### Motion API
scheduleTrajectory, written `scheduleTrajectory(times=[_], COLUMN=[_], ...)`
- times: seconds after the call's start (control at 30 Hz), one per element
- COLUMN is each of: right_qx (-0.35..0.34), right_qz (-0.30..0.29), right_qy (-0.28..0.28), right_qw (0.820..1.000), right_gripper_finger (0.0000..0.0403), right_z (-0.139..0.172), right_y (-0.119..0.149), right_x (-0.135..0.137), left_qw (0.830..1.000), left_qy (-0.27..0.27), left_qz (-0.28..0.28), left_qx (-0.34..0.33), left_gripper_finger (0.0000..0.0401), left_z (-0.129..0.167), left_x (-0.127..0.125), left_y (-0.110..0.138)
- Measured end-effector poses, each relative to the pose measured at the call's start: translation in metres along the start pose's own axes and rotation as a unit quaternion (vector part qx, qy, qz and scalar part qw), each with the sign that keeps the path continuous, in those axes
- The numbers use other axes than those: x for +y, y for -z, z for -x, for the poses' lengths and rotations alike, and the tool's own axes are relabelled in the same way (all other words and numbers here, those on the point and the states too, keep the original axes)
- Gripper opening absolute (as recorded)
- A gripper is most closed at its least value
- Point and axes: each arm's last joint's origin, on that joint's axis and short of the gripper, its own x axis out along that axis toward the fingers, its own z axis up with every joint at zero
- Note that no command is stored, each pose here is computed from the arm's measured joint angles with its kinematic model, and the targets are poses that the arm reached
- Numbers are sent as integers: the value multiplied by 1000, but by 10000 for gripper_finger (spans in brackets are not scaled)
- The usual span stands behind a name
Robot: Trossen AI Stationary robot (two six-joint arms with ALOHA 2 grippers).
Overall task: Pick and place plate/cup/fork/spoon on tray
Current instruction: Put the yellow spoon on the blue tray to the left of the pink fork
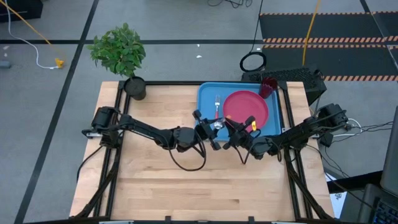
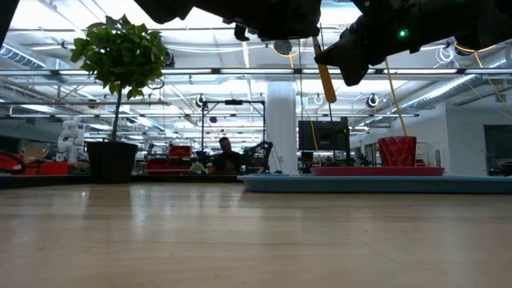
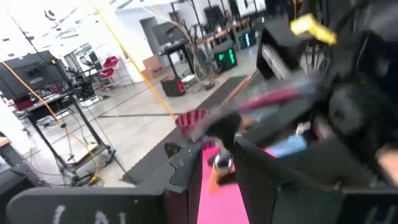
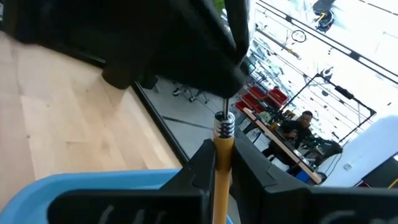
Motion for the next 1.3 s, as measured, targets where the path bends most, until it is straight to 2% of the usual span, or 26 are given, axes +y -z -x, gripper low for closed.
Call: scheduleTrajectory(times=[0.4,1.2,1.3], right_qx=[-1,13,13], right_qz=[9,5,6], right_qy=[1,20,20], right_qw=[1000,1000,1000], right_gripper_finger=[20,20,20], right_z=[0,0,0], right_y=[0,0,0], right_x=[0,-2,-2], left_qw=[999,998,998], left_qy=[18,33,33], left_qz=[34,49,49], left_qx=[5,3,3], left_gripper_finger=[92,92,77], left_z=[-2,-10,-10], left_x=[4,12,12], left_y=[0,3,3])
